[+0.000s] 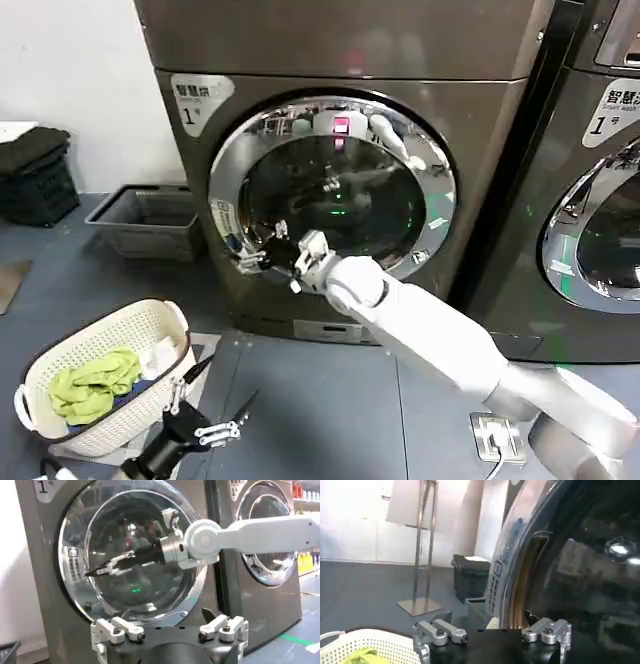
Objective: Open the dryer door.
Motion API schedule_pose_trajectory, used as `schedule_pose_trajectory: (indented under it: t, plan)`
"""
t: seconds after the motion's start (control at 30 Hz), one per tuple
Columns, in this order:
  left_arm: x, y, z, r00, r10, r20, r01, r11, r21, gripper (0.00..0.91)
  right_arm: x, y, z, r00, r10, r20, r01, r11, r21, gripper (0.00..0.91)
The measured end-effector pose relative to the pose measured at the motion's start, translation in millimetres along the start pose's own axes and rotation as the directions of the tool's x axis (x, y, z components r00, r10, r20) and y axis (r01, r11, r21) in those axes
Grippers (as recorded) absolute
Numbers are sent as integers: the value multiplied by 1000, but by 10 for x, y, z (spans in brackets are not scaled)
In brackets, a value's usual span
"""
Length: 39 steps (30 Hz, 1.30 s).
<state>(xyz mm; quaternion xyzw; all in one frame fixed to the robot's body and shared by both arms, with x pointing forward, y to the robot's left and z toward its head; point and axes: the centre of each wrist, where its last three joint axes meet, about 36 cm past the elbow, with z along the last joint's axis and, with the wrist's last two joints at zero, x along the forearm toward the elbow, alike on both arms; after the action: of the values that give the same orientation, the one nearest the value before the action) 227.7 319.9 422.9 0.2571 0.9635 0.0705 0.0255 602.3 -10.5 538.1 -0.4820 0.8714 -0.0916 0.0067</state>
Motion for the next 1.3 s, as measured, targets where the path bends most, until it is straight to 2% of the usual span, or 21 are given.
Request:
schedule_pose_trajectory:
  t: [0.67, 1.03, 1.3]
  plan:
    - [4, 21, -1, 1000, -10, 6, 10, 1000, 2, 907, -187, 54, 17, 987, -159, 15, 159, 987, -3, 907]
    - [112, 190, -23, 997, -75, -2, 76, 997, 14, 907, -44, 43, 62, 962, -271, 25, 271, 963, 3, 907]
    - [214, 386, -52, 990, -139, -16, 139, 990, 13, 907, 159, 71, -3, 942, -332, 49, 330, 943, 30, 907]
